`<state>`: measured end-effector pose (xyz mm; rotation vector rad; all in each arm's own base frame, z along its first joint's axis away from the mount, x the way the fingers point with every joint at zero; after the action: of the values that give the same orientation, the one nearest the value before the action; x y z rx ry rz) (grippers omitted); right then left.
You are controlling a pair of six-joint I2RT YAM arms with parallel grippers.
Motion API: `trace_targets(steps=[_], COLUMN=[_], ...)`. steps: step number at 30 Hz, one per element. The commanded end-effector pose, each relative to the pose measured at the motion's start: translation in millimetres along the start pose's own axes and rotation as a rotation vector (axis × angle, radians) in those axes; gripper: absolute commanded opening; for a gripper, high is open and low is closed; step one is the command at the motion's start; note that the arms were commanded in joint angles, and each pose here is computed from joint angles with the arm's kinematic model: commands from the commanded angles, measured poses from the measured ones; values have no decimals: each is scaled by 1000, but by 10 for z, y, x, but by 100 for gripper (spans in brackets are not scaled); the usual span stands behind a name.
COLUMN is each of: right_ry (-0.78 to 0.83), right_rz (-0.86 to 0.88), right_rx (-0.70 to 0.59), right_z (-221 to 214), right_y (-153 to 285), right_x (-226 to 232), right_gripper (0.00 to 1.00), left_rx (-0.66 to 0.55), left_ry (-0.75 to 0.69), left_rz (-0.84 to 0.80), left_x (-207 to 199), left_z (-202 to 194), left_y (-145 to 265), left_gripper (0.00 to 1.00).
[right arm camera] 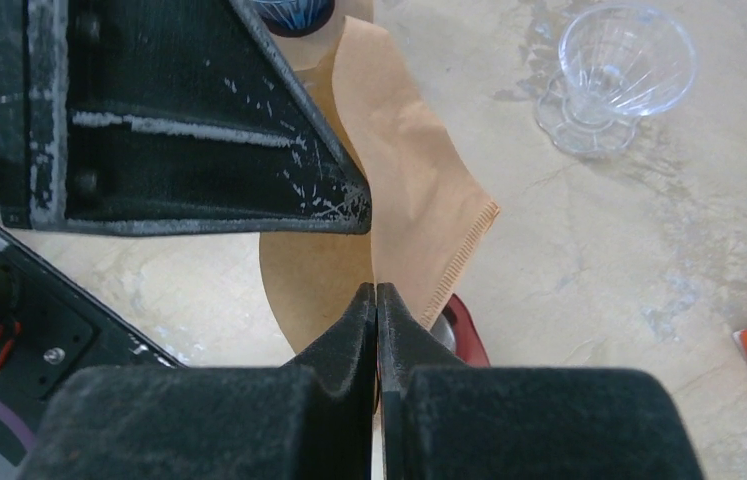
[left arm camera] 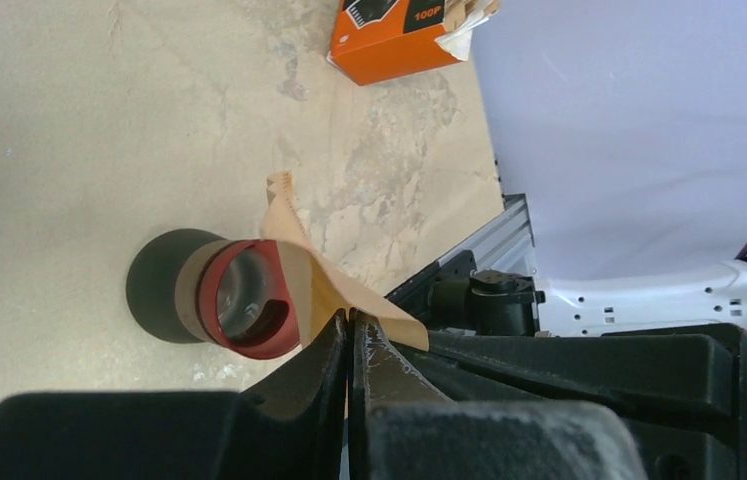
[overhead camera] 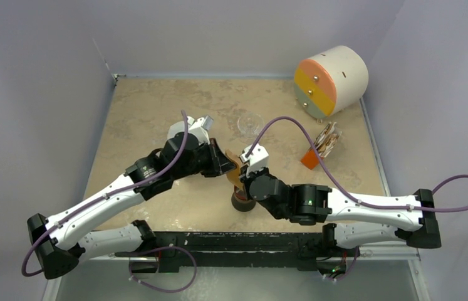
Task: Place the coffee filter in the dripper
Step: Pick up the coffee filter from the center of the board.
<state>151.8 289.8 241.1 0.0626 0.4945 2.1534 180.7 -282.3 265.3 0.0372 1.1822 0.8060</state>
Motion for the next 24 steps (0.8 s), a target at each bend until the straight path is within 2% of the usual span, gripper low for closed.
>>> trace_targets(steps=[1,12,24], right_ry=[-145,-343,-559], right_rz=[10,19,4], right_rx=[-31,83,149], right_z=[187,35,-196], right_y=[66,235,243], right_x=[44,49,121], right_gripper=[0,0,0], left_rx=[-27,94,147], left_ry=[-52,-121,-201], left_rz=[37,149,260], left_x=[-65,25,73], left_z=[29,-264,-340], left_y=[62,-42,-97], left_gripper=[0,0,0])
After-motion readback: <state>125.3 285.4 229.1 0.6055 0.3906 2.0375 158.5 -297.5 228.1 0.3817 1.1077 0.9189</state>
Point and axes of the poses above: each gripper's point midway between its finger pads, its own y axis back along the fingers, its own x axis along the line the jaws close on, z = x × y, the point moved 1 cm from there along y, back along the fingers, and after that the axes turned 10 degrees about y, right-handed, at the moved point
